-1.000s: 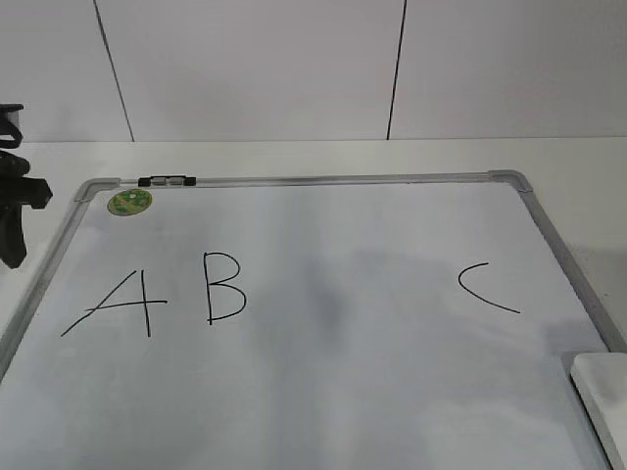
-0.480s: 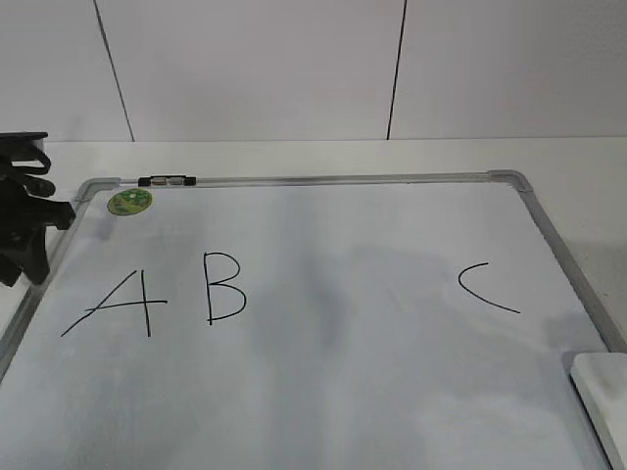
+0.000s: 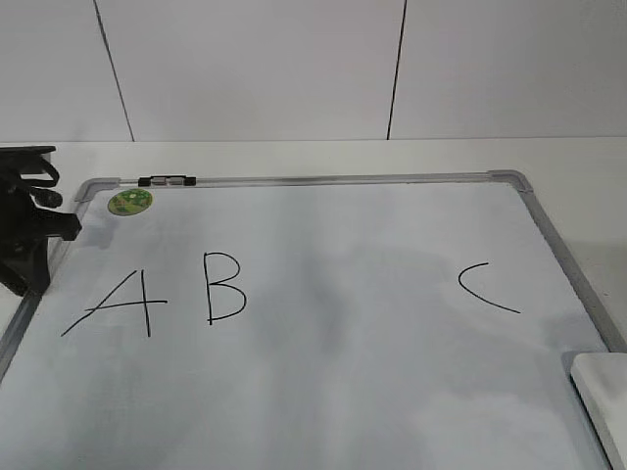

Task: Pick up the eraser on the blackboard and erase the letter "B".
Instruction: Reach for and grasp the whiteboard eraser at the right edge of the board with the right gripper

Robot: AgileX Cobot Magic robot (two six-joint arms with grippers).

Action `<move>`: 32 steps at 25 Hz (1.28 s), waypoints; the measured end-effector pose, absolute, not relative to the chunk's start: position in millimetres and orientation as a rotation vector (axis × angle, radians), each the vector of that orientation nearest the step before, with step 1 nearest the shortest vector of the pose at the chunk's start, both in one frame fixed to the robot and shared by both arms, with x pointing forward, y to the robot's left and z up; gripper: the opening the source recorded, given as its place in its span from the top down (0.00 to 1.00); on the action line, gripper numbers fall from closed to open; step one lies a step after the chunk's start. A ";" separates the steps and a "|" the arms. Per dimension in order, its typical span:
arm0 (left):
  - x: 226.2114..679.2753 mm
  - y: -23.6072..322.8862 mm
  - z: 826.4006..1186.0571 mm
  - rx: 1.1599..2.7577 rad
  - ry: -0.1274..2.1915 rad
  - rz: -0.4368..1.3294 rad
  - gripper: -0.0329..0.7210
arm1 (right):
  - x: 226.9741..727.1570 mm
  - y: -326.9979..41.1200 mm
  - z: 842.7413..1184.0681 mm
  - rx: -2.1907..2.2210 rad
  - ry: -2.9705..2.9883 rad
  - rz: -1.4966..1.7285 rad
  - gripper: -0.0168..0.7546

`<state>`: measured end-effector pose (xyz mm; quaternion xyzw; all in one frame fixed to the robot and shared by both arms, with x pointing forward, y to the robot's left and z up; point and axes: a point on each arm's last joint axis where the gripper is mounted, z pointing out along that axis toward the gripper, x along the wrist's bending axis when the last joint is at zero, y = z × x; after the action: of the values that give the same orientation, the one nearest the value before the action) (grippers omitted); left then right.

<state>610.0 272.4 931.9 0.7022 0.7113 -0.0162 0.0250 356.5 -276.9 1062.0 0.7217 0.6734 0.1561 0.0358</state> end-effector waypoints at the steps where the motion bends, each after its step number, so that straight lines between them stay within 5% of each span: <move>1: 610.2 272.4 931.9 2.171 2.199 -0.048 0.77 | 356.5 -276.9 1062.0 2.217 2.069 0.480 0.24; 12: 613.2 272.3 932.0 2.173 2.163 -0.012 0.92 | 356.8 -280.6 1061.5 2.190 2.059 0.435 0.24; 24: 613.4 272.1 931.4 2.170 2.164 -0.014 0.93 | 361.1 -280.5 1058.3 2.205 2.071 0.403 0.24; 32: 613.4 272.1 931.4 2.170 2.164 -0.014 0.93 | 384.8 -278.8 1043.0 2.251 2.097 0.324 0.11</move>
<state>613.4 272.1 931.4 0.7076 0.7055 -0.0044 0.0385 384.8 -278.8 1043.0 0.7275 0.6777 0.1046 0.0238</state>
